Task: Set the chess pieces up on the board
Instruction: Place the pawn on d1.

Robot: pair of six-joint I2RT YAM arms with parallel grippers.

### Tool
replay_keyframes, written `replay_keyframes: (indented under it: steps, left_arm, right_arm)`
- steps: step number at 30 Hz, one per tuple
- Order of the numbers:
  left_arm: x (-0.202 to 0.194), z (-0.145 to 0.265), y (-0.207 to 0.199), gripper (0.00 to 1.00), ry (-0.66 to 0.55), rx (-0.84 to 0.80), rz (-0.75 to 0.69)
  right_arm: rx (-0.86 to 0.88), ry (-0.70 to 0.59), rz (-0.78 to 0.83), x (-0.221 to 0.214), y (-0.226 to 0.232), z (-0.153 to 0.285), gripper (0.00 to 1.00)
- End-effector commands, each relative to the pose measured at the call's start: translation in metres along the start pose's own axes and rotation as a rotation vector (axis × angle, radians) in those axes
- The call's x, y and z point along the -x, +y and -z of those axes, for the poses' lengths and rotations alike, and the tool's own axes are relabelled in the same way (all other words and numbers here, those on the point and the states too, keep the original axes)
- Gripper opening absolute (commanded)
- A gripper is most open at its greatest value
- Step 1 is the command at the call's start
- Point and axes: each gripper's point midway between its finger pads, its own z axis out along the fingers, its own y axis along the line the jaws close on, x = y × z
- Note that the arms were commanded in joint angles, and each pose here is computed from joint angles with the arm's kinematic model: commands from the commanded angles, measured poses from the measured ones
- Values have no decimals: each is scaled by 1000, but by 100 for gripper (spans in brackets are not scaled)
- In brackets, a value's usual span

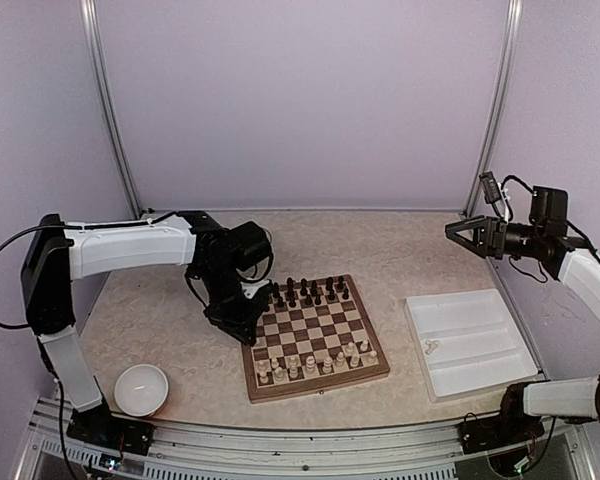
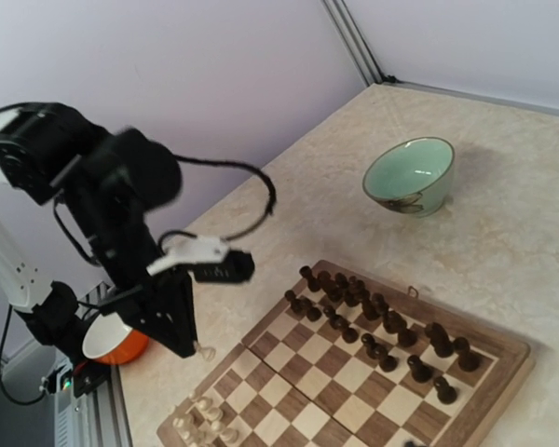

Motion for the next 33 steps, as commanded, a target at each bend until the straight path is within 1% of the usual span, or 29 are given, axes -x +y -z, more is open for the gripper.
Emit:
replay_keyframes:
  steps: [1,6,16,20,24,30,33]
  left_arm:
    - [-16,-15,8,3,99,20,-7]
    - [-9,-28,9,4,124,32,-17]
    - [12,-41,-1,7,125,20,-45]
    - [15,-47,-3,16,135,30,-53]
    - [22,-45,-9,26,114,29,-69]
    - [36,-26,-21,33,8,96,-121]
    - [37,-19,-22,35,-37,144,-134]
  right_arm:
    - [9,-3,21,-6,7,4,55]
    - [12,-2,31,-7,9,5,56]
    - [18,1,37,-10,11,5,56]
    - [20,3,37,-11,11,5,56]
    - [21,3,37,-11,11,5,56]
    - [27,4,30,-12,11,5,56]
    - [29,3,25,-12,10,5,56]
